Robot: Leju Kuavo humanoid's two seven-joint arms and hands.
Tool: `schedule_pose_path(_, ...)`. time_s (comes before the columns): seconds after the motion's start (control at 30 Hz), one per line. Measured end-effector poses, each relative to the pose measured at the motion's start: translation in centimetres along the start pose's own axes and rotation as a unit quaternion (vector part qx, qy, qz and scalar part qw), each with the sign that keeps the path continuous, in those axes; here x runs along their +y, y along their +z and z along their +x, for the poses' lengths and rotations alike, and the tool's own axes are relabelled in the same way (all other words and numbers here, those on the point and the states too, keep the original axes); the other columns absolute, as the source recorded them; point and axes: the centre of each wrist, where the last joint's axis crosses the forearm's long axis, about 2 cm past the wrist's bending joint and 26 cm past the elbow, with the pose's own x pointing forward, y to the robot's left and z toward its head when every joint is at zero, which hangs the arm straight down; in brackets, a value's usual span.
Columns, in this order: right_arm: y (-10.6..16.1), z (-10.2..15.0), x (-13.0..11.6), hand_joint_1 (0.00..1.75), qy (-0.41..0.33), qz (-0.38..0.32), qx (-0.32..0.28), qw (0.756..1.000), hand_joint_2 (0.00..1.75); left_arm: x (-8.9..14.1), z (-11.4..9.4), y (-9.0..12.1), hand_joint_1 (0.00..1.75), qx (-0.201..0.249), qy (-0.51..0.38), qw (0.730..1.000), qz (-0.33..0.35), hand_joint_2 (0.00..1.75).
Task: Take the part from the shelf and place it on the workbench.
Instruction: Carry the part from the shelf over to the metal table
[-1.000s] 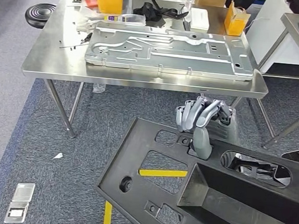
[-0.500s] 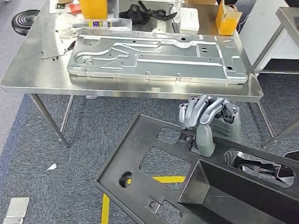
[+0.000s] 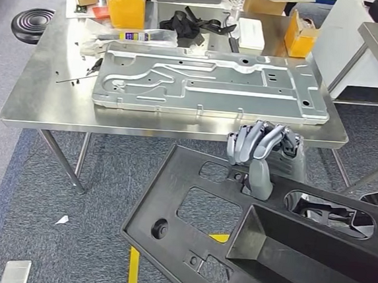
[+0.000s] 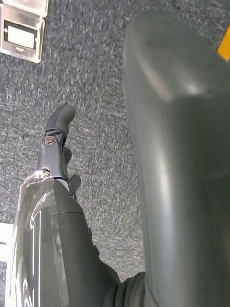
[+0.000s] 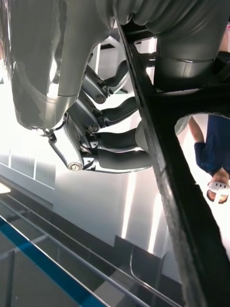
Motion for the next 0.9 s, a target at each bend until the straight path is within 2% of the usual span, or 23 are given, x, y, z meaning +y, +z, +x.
schedule_pose_path(0.9, 0.03, 0.13, -0.14, 1.75, 0.003, -0.001, -0.005, 1.000, 1.75, 0.06, 0.22, -0.13, 0.00, -0.002, 0.000, 1.000, 0.001, 1.75)
